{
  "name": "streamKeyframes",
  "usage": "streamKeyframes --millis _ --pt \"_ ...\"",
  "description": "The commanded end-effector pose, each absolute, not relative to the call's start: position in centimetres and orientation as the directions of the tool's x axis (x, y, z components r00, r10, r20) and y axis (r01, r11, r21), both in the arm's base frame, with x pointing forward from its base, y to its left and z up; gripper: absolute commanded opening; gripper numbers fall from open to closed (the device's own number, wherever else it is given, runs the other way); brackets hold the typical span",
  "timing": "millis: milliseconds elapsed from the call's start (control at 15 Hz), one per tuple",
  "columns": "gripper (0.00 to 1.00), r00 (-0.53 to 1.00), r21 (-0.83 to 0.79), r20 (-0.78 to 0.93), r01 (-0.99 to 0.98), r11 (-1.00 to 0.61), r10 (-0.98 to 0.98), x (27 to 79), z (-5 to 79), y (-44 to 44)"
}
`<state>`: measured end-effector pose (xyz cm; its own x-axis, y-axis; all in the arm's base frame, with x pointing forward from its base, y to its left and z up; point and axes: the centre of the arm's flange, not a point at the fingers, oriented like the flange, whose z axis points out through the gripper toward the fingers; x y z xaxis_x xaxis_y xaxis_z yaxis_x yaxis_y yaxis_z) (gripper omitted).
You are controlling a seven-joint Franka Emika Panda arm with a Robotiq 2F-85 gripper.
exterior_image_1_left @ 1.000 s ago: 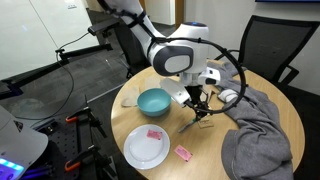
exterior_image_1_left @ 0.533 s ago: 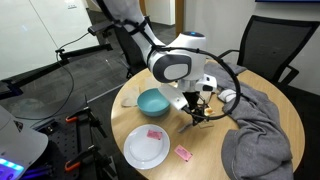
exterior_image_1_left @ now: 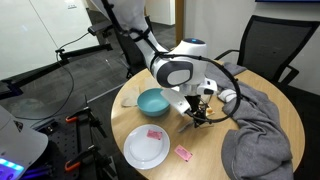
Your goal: Rotate the marker to the right
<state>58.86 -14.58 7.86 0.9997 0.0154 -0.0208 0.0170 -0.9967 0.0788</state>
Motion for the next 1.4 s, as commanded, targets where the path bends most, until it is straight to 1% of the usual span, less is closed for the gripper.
streamKeyframes --millis 0,67,133,200,333,467,667,733,800,933,1333 --pt "0.75 0.999 0.086 -0.005 0.048 -0.995 0.048 59.7 7.0 -15.0" --pt "0.74 0.999 0.086 -0.006 0.050 -0.995 0.050 59.8 6.8 -15.1" --pt "0.68 0.999 0.087 -0.008 0.051 -0.995 0.050 59.8 6.6 -15.1" --pt "0.58 0.999 0.087 -0.008 0.053 -0.995 0.052 59.8 6.4 -15.2" --pt "0.42 0.999 0.088 -0.010 0.053 -0.995 0.052 59.8 6.1 -15.3" --pt "0.30 0.999 0.087 -0.004 0.055 -0.995 0.054 59.7 6.3 -15.1" --pt "0.06 0.999 0.084 0.006 0.050 -0.995 0.050 59.5 6.9 -15.1" --pt "0.01 0.999 0.079 0.006 0.048 -0.996 0.049 59.3 7.2 -15.0" --pt "0.00 0.999 0.075 -0.001 0.041 -0.996 0.041 58.9 8.1 -15.0" --pt "0.04 1.000 0.086 0.010 0.013 -0.996 0.014 58.2 9.2 -15.1" --pt "0.04 0.995 0.110 0.009 -0.103 -0.988 -0.103 55.8 13.8 -15.5"
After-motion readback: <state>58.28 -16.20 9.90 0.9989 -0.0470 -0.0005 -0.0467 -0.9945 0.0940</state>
